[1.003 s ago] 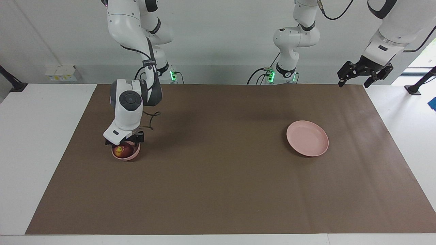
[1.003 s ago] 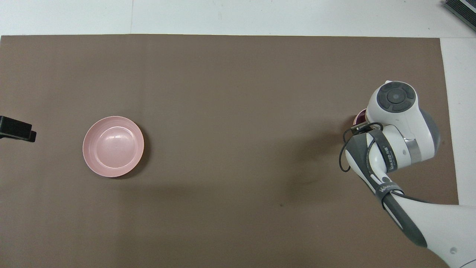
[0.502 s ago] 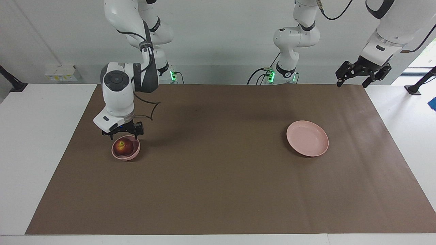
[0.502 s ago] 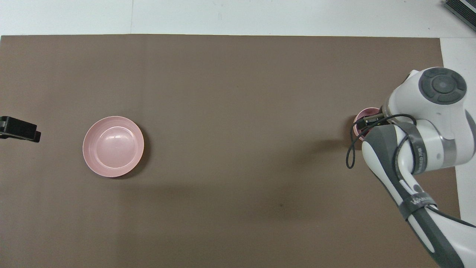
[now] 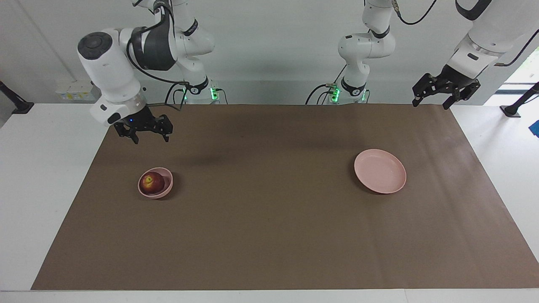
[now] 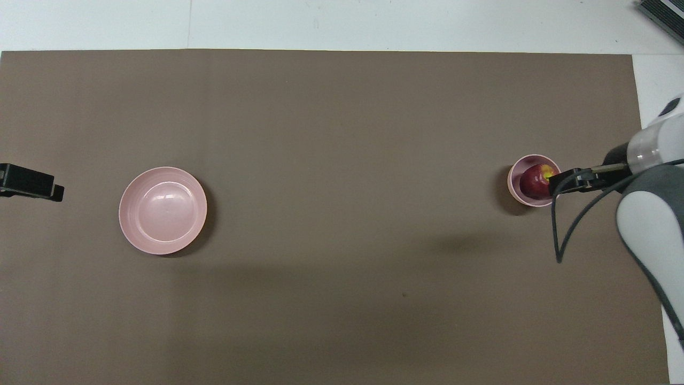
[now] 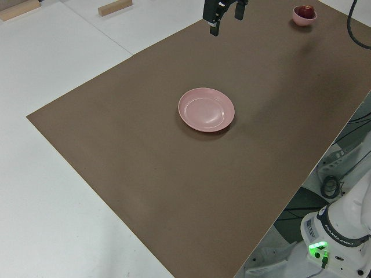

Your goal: Move apple from plate to bowl

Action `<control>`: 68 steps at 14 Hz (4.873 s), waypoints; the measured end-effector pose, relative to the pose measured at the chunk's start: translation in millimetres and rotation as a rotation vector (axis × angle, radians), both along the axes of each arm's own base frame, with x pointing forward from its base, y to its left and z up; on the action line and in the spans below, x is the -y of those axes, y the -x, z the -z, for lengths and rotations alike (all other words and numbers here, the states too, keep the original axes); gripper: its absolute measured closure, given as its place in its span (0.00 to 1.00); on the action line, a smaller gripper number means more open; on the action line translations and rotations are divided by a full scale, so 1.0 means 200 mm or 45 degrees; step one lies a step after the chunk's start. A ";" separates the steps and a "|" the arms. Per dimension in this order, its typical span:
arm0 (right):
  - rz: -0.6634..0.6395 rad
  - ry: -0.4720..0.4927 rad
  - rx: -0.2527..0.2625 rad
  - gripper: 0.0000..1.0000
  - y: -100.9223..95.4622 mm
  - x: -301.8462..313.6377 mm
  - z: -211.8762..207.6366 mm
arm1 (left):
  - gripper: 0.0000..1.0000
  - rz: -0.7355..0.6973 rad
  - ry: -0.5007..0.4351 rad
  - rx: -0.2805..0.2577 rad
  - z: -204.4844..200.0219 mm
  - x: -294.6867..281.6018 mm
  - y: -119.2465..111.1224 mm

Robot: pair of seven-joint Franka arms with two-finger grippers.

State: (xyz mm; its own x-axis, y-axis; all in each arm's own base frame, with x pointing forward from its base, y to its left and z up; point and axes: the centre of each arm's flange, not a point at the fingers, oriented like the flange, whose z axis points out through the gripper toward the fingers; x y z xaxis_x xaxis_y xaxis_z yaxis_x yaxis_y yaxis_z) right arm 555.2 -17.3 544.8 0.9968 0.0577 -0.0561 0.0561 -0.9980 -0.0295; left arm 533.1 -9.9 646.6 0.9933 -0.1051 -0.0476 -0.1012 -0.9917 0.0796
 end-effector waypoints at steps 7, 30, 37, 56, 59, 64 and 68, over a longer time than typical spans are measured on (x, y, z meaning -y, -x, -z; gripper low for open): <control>-0.006 -0.025 -0.076 0.00 0.16 0.01 -0.53 | 0.00 0.005 -0.002 0.006 0.00 0.01 0.00; -0.084 0.020 0.033 0.00 0.20 0.04 -0.57 | 0.00 0.010 -0.059 0.071 -0.02 0.01 -0.03; -0.084 0.019 0.032 0.00 0.20 0.04 -0.57 | 0.00 0.010 -0.060 0.071 -0.02 0.01 -0.03; -0.083 0.019 0.032 0.00 0.20 0.04 -0.57 | 0.00 0.012 -0.060 0.070 -0.01 0.01 -0.03; -0.083 0.019 0.031 0.00 0.20 0.04 -0.57 | 0.00 0.012 -0.060 0.070 -0.01 0.01 -0.03; -0.083 0.019 0.022 0.00 0.20 0.04 -0.55 | 0.00 0.012 -0.060 0.070 -0.01 0.01 -0.03; -0.082 0.020 0.023 0.00 0.20 0.04 -0.55 | 0.00 0.002 -0.060 0.047 -0.01 -0.01 -0.02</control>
